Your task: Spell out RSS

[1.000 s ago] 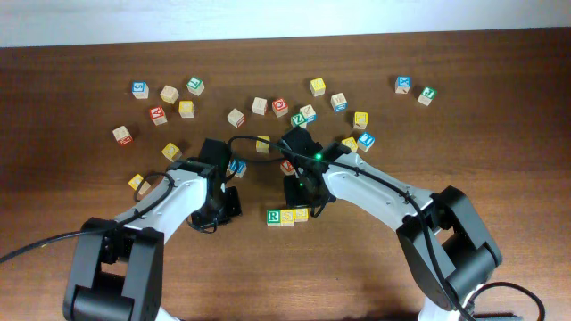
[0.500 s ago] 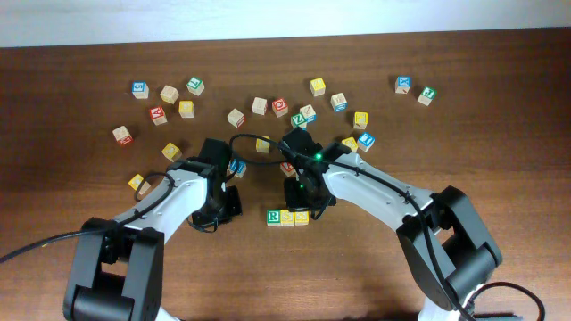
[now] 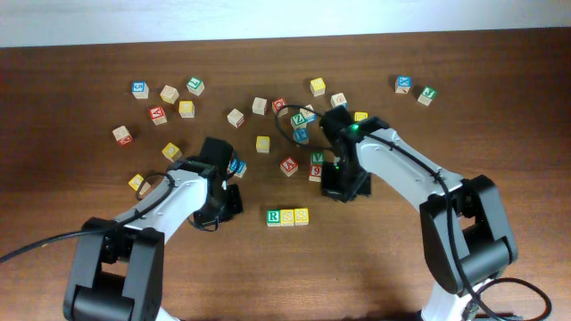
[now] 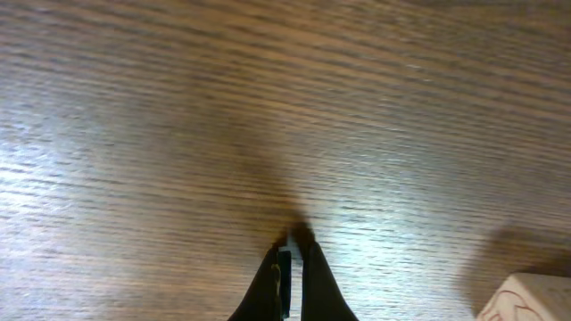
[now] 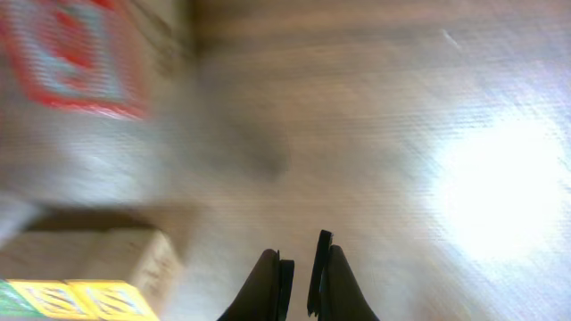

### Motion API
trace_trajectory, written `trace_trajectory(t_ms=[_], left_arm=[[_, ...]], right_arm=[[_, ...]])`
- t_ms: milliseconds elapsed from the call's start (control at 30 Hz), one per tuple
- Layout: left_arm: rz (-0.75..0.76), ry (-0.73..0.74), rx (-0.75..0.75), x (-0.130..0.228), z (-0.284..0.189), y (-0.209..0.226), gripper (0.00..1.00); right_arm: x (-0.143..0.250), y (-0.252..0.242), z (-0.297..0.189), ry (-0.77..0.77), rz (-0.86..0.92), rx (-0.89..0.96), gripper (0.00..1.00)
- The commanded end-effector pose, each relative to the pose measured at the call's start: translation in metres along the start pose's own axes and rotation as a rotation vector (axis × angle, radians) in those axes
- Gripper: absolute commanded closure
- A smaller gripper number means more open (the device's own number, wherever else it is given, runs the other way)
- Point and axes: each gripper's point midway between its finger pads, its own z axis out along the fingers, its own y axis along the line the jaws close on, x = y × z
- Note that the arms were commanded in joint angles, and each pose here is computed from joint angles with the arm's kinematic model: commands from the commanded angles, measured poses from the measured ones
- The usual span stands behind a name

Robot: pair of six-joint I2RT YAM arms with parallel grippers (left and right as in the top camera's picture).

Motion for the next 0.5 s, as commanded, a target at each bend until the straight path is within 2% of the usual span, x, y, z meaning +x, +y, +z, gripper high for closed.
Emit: trace_trajectory(t_ms=[0,133,300,467], left_arm=[[0.056,-0.006,0.085,0.001,0.0,-0.032,1.0],[0.066,0.012,0.096,0.01,0.008,-0.049,1.0],[0.086,0.036,0.172,0.016,0.007,-0.067,1.0],[0.088,0.053,0.203,0.019,0.006,-0.072,1.0]], right_arm=[[0.013,0.003,0.005,0.041,-0.048,0.014,0.95],[0.03,0.025,0.027,0.03,-0.079,0.003,0.95],[0.031,0.062,0.026,0.041,-0.117,-0.167,0.95],[0.034,0.064,0.026,0.056,-0.117,-0.182,0.95]])
